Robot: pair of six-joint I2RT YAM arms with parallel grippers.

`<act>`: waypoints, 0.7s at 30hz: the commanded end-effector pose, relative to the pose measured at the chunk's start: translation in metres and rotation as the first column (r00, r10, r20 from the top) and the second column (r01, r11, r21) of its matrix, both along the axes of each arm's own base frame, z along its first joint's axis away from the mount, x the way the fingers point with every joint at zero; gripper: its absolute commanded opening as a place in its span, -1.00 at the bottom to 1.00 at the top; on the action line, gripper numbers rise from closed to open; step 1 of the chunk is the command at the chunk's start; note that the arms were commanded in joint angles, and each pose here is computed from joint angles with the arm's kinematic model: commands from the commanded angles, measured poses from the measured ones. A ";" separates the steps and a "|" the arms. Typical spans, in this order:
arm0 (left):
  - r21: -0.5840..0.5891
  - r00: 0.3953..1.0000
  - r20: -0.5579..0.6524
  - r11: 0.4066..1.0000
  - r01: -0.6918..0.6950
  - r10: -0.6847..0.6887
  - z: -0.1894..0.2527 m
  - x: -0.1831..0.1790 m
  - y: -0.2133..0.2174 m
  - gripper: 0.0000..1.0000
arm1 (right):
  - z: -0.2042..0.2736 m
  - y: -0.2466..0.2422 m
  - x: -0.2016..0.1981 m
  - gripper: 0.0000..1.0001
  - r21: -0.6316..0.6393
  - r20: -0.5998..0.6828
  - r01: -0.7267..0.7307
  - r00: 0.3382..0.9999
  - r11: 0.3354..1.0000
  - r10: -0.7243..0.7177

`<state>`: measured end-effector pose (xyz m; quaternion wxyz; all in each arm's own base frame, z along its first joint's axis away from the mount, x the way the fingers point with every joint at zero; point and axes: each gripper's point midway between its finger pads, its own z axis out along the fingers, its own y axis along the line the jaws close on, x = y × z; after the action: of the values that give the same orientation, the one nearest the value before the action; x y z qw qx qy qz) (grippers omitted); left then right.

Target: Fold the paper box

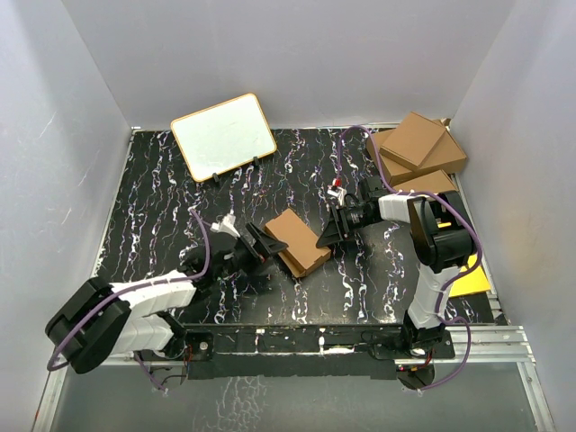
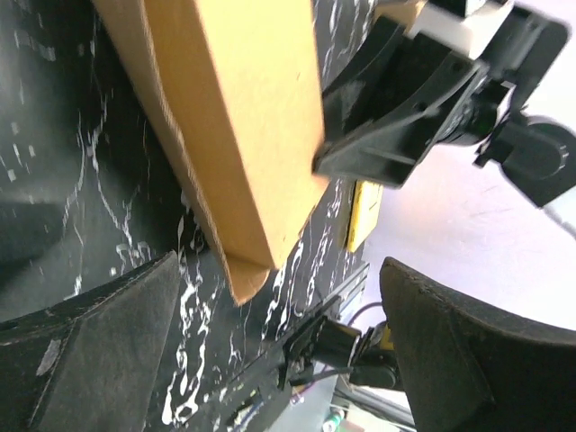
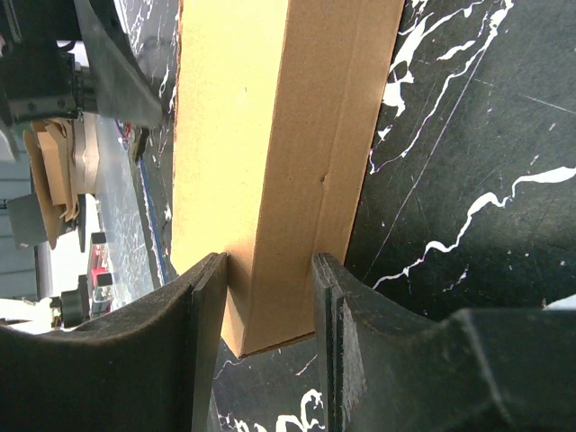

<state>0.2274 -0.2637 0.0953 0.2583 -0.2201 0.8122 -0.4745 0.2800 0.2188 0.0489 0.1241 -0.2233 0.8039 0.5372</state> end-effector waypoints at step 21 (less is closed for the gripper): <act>0.011 0.971 -0.225 0.996 -0.083 0.084 -0.035 -0.024 -0.076 0.21 | -0.016 -0.002 0.007 -0.12 -0.070 0.054 -0.005 0.999 0.997 0.009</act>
<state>0.1954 -0.3302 0.0465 0.1778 -0.2954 0.8402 -0.4186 0.2799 0.2190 0.0489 0.1239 -0.2236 0.8038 0.5372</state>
